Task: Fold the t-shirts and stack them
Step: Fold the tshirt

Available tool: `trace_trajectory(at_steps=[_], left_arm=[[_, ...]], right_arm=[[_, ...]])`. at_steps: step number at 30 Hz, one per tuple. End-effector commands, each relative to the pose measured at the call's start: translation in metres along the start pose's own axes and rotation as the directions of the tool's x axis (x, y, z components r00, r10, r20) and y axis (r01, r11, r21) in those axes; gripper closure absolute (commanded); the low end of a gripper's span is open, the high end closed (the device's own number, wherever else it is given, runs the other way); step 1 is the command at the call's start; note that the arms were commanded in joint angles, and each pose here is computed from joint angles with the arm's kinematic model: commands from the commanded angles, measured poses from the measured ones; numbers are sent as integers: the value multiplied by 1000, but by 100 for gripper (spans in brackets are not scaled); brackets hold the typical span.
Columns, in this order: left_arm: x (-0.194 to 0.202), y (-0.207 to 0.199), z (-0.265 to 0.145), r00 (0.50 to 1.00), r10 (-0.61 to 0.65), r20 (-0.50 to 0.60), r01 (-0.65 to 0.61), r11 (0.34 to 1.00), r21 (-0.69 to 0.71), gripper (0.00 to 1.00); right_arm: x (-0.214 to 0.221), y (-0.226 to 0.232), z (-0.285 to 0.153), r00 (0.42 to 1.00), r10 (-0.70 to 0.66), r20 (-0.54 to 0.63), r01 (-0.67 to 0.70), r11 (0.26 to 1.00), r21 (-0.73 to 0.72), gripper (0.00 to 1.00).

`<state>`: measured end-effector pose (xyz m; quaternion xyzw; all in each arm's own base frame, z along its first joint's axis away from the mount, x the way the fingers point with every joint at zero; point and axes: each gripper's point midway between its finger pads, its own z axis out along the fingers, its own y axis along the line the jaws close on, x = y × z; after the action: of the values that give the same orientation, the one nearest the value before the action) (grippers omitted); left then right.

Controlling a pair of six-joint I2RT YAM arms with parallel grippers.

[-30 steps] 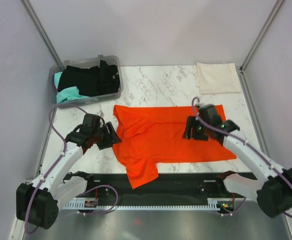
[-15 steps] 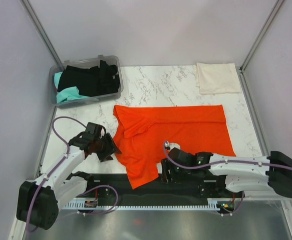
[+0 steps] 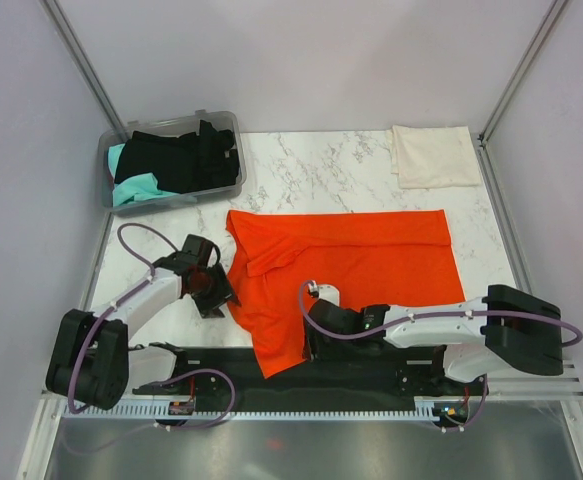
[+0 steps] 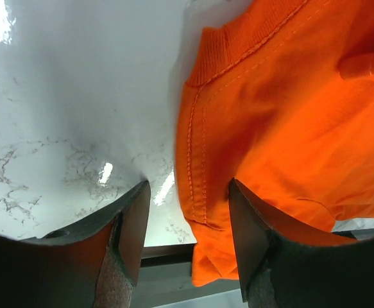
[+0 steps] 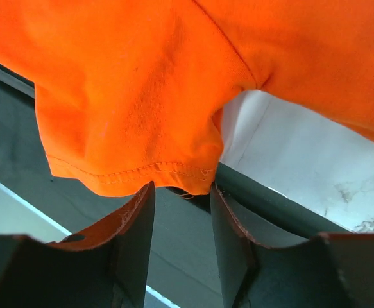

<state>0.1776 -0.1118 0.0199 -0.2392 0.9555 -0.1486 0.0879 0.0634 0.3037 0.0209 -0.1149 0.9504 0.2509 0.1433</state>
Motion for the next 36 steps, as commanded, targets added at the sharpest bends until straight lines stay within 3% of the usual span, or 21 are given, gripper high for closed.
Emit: trace_trajectory(at_steps=[1, 4, 10, 16, 17, 18, 21, 24, 27, 29, 31, 32, 36], left_arm=[[-23, -10, 2, 997, 45, 65, -46, 999, 12, 41], [-27, -10, 7, 996, 52, 71, -53, 999, 3, 42], [-34, -5, 16, 997, 47, 68, -45, 999, -29, 53], [-45, -1, 17, 995, 49, 89, -44, 998, -53, 71], [-46, -2, 17, 995, 52, 90, -47, 997, -54, 76], [-48, -2, 16, 994, 56, 96, -50, 997, -60, 78], [-53, -1, 11, 991, 59, 117, -51, 996, -73, 80], [-55, 2, 6, 988, 62, 145, -50, 995, -83, 80], [-54, 4, 2, 988, 48, 150, -35, 996, -88, 67], [-51, 6, -3, 988, 37, 148, -23, 995, -94, 50], [-54, 2, -12, 983, 33, 182, -19, 997, -76, 40], [-51, 4, -17, 984, 21, 174, -7, 997, -83, 30], [-48, -6, -49, 973, -14, 231, 17, 1000, -13, 22]], right_arm=[[-16, 14, -1, 997, 35, 63, -34, 999, -23, 53], [-14, 7, 2, 998, 26, 61, -26, 1000, 9, 52], [-9, -3, 11, 999, 18, 42, -21, 998, 54, 56], [-10, -17, 13, 999, 15, 31, -17, 996, 87, 78], [-13, -18, 13, 999, 13, 33, -16, 996, 88, 83], [-12, -21, 11, 1000, -6, 17, 5, 996, 93, 98], [-17, -17, -2, 999, -38, 1, 38, 996, 79, 100], [-17, 13, -16, 994, -97, -42, 95, 994, -49, 100], [-6, 29, -18, 980, -139, -141, 124, 986, -113, 98], [-2, 33, -19, 974, -140, -176, 119, 985, -125, 91], [2, 34, -24, 973, -126, -194, 102, 986, -132, 85], [1, 34, -27, 975, -121, -188, 97, 986, -135, 81], [-19, 29, -58, 992, -62, -108, 48, 991, -126, 49]])
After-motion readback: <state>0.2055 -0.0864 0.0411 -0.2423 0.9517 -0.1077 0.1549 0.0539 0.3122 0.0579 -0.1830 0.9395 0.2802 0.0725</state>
